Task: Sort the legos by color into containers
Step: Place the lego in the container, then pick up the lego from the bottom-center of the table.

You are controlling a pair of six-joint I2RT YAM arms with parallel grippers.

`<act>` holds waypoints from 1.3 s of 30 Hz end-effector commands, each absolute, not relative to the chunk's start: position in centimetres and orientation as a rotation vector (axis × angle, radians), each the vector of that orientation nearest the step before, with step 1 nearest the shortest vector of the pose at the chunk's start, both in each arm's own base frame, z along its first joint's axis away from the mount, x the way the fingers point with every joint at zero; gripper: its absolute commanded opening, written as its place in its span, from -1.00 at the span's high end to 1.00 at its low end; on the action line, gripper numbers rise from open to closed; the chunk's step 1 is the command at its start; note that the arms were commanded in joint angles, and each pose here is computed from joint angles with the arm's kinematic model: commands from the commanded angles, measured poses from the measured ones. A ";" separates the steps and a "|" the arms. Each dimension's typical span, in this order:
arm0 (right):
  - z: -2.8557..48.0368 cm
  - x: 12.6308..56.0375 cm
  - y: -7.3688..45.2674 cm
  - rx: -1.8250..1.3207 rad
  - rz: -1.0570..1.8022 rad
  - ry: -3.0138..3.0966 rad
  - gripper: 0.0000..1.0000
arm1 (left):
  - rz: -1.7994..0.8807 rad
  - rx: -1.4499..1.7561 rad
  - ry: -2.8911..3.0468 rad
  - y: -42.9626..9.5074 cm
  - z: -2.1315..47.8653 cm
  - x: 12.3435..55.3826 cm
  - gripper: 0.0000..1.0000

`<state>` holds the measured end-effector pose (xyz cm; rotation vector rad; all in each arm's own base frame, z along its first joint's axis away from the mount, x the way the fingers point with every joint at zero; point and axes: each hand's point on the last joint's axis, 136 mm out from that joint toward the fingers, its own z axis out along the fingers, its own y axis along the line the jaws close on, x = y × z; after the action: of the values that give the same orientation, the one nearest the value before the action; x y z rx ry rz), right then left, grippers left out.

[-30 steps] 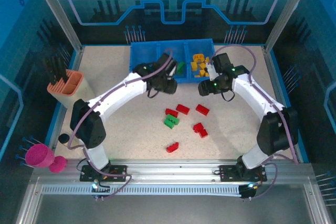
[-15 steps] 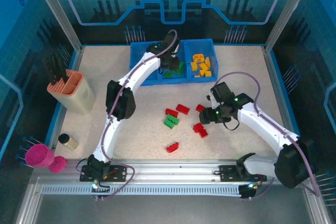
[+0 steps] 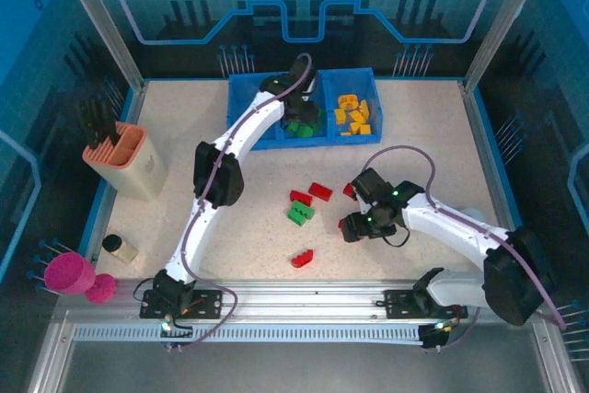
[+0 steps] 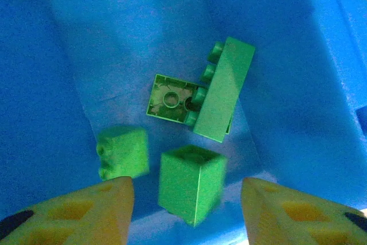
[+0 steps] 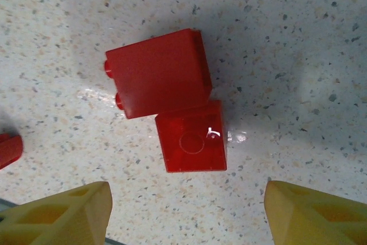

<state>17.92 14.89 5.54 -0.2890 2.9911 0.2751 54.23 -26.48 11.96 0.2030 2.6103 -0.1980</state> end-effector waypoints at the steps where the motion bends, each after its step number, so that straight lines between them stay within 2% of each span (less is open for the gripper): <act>1: 4.5 18.0 14.2 -0.309 0.184 2.990 -0.43 | -0.224 0.207 2.579 -26.3 14.4 54.2 -0.12; 6: 3.6 18.4 14.5 -0.329 0.175 2.992 -0.40 | -0.245 0.217 2.537 -26.3 17.0 54.0 -0.22; 13: 2.0 18.4 15.3 -0.370 0.163 3.022 -0.26 | -0.313 0.255 2.403 -26.4 23.4 53.2 -0.40; 21: 1.1 18.4 16.0 -0.437 0.125 3.054 0.18 | -0.371 0.280 2.309 -25.9 29.3 51.1 -0.33; 24: 2.2 18.5 16.0 -0.468 0.100 3.054 0.28 | -0.372 0.260 2.261 -25.1 32.2 50.1 -0.37; 27: 4.4 18.9 16.5 -0.510 0.122 3.036 0.33 | -0.372 0.252 2.187 -24.2 35.5 48.9 -0.51; 28: 5.5 19.3 17.0 -0.528 0.146 3.017 0.34 | -0.371 0.252 2.157 -23.9 36.6 48.5 -0.64; 29: 6.6 19.7 17.5 -0.543 0.162 3.000 0.35 | -0.374 0.259 2.131 -23.6 37.4 48.0 -0.93; 30: 7.6 20.1 17.9 -0.563 0.177 2.980 0.35 | -0.374 0.268 2.101 -23.3 38.3 47.4 -0.98; 36: 13.1 24.9 21.9 -0.693 0.230 2.824 0.37 | -0.295 0.228 1.944 -19.4 42.7 43.6 -0.99; 39: 14.7 28.0 24.9 -0.766 0.249 2.742 0.38 | -0.200 0.070 1.923 -15.2 43.3 42.3 -0.99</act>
<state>27.36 23.17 14.71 -0.6235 2.7561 0.2699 42.59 -19.10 40.84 0.2089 2.0192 -0.3059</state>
